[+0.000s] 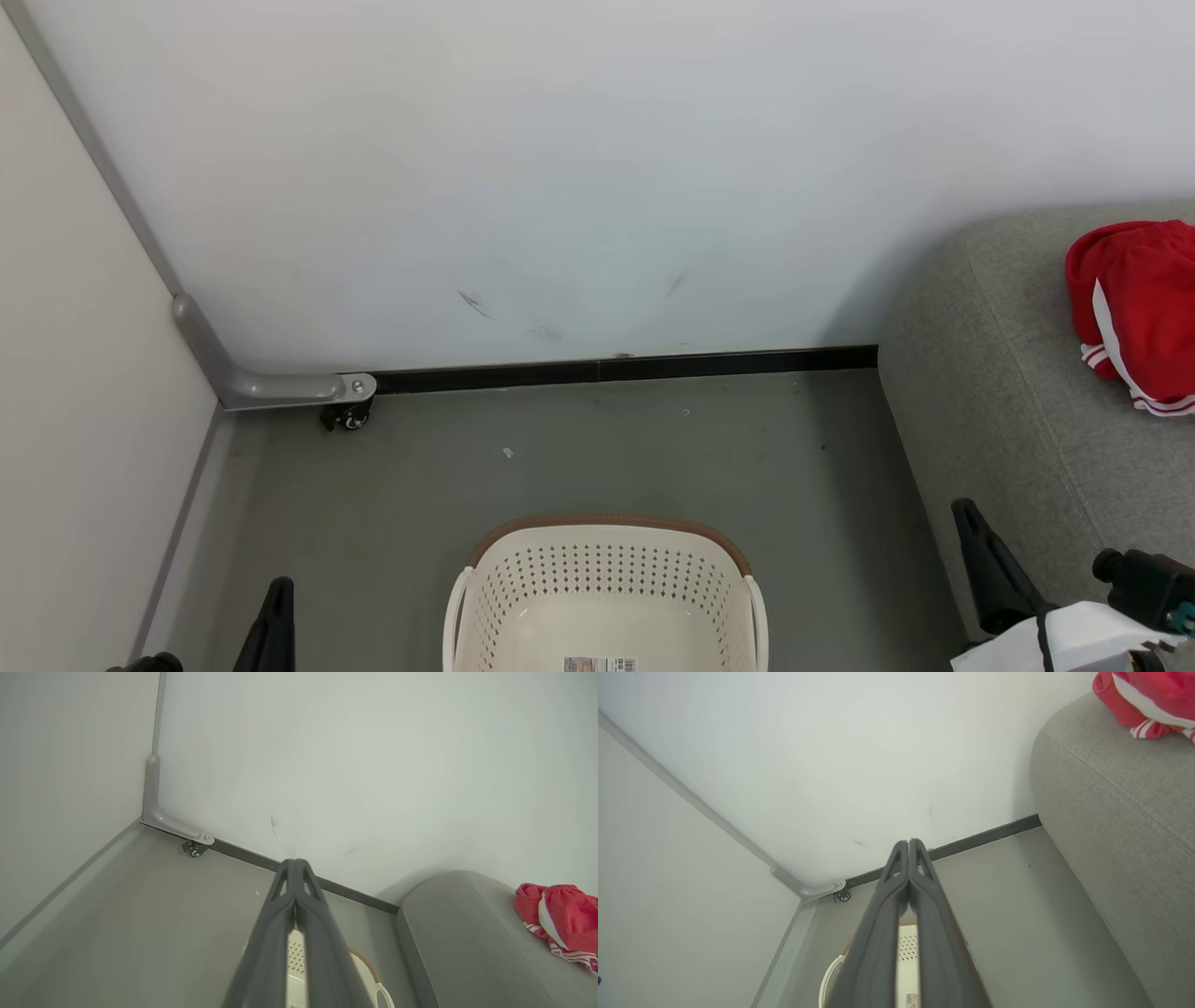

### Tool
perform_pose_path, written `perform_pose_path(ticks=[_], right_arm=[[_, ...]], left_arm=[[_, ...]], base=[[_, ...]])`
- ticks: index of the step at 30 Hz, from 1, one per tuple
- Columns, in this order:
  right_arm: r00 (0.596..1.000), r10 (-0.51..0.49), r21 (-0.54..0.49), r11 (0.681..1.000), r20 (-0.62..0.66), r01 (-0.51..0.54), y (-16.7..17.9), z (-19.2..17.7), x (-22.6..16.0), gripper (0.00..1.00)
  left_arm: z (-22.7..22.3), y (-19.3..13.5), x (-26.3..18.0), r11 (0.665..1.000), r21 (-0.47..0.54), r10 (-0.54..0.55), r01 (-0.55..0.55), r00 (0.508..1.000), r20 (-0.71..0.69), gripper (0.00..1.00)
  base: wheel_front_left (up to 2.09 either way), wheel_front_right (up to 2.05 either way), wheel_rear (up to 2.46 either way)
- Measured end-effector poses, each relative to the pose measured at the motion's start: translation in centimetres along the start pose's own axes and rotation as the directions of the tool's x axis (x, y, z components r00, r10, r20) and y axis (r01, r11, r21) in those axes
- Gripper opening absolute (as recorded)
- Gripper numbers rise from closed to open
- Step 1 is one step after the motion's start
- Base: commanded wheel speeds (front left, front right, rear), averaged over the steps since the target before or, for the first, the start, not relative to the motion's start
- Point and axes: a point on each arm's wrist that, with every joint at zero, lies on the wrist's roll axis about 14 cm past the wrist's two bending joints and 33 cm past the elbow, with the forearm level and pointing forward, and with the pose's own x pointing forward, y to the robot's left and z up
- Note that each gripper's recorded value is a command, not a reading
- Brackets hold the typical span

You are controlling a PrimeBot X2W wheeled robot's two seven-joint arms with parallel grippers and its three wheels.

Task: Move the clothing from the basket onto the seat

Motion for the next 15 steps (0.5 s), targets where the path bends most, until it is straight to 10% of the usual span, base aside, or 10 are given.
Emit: perform_pose_path(ticks=[15], right_arm=[[0.997,-0.067,0.226,0.971,-0.034,0.073,-1.5,-0.6,0.0,0.0]], left_arm=[[-0.5,0.6,0.8,0.981,-0.191,0.022,-0.03,0.999,-0.044,0.0]], base=[[0.0,0.0,0.0]])
